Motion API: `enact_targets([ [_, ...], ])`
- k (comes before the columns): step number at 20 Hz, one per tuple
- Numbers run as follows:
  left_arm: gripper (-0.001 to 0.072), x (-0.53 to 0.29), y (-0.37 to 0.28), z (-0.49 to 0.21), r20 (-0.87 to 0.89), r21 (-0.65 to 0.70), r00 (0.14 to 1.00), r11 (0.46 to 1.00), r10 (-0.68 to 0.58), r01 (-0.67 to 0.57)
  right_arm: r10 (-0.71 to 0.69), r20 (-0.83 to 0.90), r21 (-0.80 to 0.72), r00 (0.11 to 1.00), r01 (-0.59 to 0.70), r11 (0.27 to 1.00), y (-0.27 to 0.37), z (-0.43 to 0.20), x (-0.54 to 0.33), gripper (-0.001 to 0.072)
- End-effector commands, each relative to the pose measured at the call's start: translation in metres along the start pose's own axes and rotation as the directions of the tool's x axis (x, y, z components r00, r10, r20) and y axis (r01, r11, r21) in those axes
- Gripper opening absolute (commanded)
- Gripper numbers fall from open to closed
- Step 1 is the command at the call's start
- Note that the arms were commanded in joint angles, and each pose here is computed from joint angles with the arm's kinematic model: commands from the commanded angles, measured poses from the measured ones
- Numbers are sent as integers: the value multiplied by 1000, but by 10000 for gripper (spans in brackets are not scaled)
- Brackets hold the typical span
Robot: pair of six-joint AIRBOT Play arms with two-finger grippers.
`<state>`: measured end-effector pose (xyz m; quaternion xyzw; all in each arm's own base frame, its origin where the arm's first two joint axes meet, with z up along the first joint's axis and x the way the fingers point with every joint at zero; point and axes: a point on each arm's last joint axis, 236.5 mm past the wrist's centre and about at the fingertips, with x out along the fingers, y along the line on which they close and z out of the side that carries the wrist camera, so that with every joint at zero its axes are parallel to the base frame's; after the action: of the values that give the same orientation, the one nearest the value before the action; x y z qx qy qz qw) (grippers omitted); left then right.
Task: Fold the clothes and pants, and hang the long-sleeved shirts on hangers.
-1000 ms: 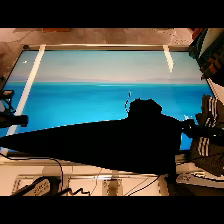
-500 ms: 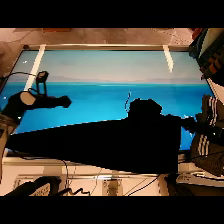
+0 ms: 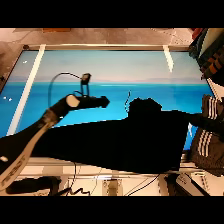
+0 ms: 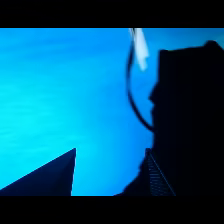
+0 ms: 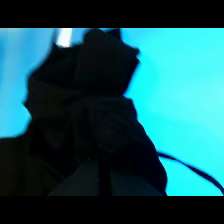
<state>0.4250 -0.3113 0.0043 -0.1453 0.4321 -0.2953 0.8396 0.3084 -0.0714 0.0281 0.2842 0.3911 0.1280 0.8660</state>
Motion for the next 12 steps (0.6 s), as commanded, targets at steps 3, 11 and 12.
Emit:
enact_targets([
  [3, 508, 70, -51, -35, -161, -15, 980, 993, -118, 117, -180, 40, -56, 983, 182, 982, 3, 3, -32, 15],
  [11, 507, 112, -55, -80, -364, -50, 915, 985, -172, 165, -176, 47, -60, 983, 178, 982, 6, 4, -33, 15],
  [12, 503, 115, -58, -79, -363, -46, 915, 984, -176, 171, -176, 47, -60, 983, 178, 982, 6, 4, -33, 15],
])
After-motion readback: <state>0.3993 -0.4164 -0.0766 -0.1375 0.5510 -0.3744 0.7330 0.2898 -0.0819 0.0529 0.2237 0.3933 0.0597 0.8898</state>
